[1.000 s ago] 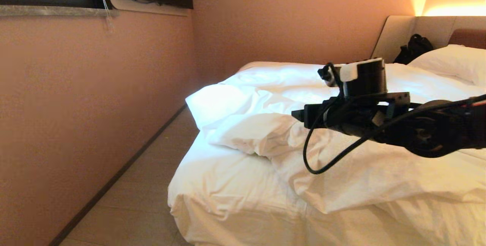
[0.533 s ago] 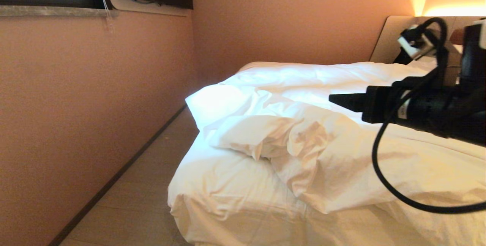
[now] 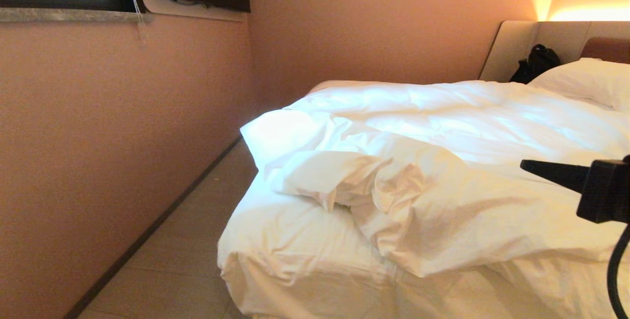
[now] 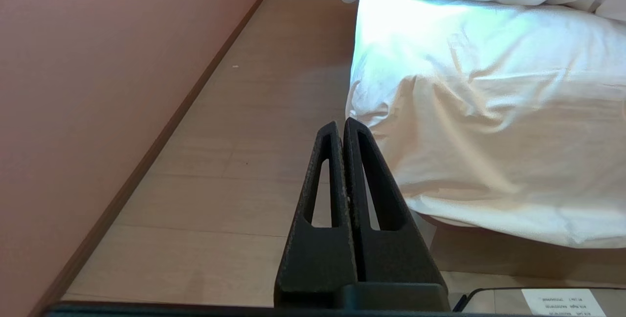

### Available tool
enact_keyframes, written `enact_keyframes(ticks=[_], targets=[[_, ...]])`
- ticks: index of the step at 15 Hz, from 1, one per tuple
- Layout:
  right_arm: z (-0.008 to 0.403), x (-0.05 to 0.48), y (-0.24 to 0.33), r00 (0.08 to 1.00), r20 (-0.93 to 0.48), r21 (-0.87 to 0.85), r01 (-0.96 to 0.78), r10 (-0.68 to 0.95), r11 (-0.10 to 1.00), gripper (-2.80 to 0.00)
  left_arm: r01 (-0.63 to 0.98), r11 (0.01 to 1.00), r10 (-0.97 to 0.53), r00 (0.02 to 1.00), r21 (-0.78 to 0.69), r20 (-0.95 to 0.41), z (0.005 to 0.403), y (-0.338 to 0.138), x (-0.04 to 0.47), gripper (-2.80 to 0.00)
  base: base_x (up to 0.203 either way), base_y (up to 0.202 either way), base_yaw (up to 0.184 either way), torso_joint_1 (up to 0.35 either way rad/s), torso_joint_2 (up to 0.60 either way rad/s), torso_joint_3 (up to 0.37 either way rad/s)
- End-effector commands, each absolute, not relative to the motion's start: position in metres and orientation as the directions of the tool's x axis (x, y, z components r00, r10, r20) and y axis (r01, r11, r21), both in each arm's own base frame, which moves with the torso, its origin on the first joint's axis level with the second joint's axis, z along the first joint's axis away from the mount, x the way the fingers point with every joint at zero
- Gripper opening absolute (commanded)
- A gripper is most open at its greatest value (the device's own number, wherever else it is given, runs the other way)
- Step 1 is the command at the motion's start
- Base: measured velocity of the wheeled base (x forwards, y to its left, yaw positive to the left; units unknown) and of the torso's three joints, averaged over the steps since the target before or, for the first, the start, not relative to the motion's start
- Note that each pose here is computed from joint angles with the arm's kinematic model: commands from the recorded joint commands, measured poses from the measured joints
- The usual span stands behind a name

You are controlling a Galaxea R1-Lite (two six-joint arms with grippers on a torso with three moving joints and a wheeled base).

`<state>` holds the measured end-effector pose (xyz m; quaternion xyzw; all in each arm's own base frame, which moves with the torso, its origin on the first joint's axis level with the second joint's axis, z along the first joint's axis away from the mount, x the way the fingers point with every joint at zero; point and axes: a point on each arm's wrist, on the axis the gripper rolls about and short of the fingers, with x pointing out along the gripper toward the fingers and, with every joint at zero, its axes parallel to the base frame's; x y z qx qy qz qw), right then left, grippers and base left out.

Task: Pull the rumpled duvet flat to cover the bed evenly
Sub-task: Flatten the corners of the folded blanket

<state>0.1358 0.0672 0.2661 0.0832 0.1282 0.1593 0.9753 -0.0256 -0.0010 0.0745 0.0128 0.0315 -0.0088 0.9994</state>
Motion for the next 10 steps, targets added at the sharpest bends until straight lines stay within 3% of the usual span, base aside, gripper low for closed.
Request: enact_keyframes(ticks=[1,5,10], targets=[[0.264,0.118,0.058,0.916,-0.2,0.227,-0.303,0.348,0.926,-2.8,0.019,1.0,-0.017,0.998,0.025,-0.065,0.074,-0.001,-0.026,-2.8,0.0,0.0,0.0,0.0,0.0,0.0],[0.258,0.094,0.048,0.885,-0.219,0.316,-0.334,0.411,0.888,-2.8,0.019,0.999,-0.017,0.998,0.026,-0.066,0.074,-0.001,-0.026,-2.8,0.0,0.0,0.0,0.0,0.0,0.0],[0.257,0.067,0.032,0.921,-0.146,0.314,-0.303,0.362,0.9,-2.8,0.019,0.999,-0.017,0.998,0.026,-0.064,0.074,-0.001,-0.026,-2.8,0.0,0.0,0.0,0.0,0.0,0.0]])
